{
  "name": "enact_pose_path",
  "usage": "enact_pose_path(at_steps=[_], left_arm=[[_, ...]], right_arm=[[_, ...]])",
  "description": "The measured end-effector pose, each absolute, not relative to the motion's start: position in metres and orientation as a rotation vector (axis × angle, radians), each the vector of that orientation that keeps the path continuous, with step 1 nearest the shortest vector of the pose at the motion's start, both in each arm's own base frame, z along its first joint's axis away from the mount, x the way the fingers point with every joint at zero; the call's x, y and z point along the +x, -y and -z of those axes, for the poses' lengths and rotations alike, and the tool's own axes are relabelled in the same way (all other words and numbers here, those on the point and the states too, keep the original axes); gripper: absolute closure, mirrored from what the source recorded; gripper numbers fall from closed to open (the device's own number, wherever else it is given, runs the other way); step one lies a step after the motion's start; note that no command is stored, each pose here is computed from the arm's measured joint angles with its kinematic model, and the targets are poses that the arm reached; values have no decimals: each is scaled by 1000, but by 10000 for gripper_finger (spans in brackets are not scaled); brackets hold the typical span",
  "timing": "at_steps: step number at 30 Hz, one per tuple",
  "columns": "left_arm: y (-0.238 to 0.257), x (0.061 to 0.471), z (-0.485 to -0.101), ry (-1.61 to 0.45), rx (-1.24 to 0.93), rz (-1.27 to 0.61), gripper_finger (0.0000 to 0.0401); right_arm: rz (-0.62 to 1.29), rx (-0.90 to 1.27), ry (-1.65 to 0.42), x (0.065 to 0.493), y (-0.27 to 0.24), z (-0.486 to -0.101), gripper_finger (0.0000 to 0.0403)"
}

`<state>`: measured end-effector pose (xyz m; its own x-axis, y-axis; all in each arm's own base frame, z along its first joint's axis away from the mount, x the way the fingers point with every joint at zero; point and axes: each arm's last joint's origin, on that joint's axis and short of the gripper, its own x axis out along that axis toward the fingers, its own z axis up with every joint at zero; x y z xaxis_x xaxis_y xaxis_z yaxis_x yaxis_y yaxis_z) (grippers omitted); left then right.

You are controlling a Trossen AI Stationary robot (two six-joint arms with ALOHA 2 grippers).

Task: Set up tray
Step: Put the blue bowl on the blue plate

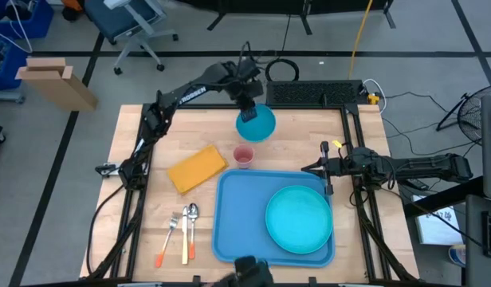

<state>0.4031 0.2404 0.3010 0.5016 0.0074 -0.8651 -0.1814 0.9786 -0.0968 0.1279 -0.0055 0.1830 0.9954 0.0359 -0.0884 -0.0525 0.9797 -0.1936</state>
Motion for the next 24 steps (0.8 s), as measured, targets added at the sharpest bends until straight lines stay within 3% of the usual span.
enact_pose_path(at_steps=[16,24], left_arm=[[-90,454,-308,-1073,30,188,395],[-23,473,-308,-1007,82,233,395]], right_arm=[[-15,-193,63,114,6,-198,403],[70,-161,-12,112,14,-192,403]])
